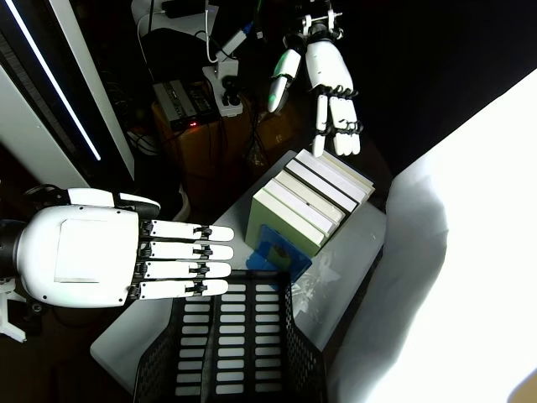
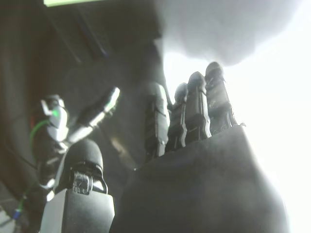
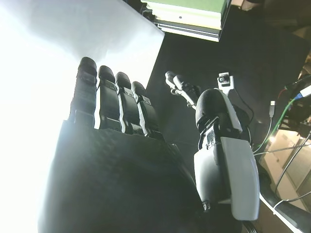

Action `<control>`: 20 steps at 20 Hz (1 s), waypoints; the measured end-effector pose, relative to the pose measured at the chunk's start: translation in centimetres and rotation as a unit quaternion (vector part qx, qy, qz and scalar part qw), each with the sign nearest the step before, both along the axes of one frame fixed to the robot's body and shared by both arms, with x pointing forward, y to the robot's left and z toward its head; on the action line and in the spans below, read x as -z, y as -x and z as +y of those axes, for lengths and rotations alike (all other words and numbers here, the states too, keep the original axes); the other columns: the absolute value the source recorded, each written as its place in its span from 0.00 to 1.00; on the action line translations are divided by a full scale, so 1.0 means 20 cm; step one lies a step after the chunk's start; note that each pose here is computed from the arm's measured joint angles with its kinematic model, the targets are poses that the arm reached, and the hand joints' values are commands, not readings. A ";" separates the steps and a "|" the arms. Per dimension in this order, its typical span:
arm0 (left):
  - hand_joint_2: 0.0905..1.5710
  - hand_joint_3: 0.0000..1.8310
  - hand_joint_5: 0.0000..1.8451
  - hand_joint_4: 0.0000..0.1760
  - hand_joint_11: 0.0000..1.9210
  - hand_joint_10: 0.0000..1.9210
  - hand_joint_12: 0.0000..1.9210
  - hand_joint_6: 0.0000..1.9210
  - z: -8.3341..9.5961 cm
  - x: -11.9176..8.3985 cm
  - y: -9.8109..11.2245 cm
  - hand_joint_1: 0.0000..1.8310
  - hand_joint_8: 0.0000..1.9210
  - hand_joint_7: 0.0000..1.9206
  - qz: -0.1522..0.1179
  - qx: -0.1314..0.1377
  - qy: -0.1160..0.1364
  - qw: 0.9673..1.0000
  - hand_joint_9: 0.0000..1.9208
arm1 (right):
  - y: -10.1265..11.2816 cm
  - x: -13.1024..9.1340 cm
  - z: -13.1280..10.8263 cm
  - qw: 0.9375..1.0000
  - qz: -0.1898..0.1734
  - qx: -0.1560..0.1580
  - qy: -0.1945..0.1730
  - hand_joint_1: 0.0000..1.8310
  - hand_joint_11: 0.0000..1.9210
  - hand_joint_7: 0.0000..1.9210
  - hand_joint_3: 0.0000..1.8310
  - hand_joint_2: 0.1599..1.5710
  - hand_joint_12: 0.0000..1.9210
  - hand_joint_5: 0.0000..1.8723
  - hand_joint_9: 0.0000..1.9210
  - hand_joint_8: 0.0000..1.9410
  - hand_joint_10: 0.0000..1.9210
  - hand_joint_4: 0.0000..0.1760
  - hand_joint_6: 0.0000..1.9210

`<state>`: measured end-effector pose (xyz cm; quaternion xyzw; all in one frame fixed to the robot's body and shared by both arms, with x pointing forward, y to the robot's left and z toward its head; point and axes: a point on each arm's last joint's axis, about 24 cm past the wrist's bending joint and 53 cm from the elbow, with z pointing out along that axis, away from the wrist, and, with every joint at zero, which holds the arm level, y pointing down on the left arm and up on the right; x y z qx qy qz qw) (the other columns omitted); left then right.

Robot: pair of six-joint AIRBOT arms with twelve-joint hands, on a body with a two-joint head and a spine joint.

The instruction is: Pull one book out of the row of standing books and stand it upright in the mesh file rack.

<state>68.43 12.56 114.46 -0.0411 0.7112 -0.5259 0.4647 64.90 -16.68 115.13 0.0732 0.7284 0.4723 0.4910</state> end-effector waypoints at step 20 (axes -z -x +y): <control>0.76 0.00 0.39 0.00 0.00 0.00 0.00 0.00 -0.15 0.29 -0.10 0.03 0.00 0.06 -0.005 0.024 -0.183 0.983 0.00 | -0.01 0.06 0.00 1.000 0.016 0.007 -0.004 0.22 0.00 0.00 0.00 0.81 0.00 0.00 0.00 0.00 0.00 0.00 0.00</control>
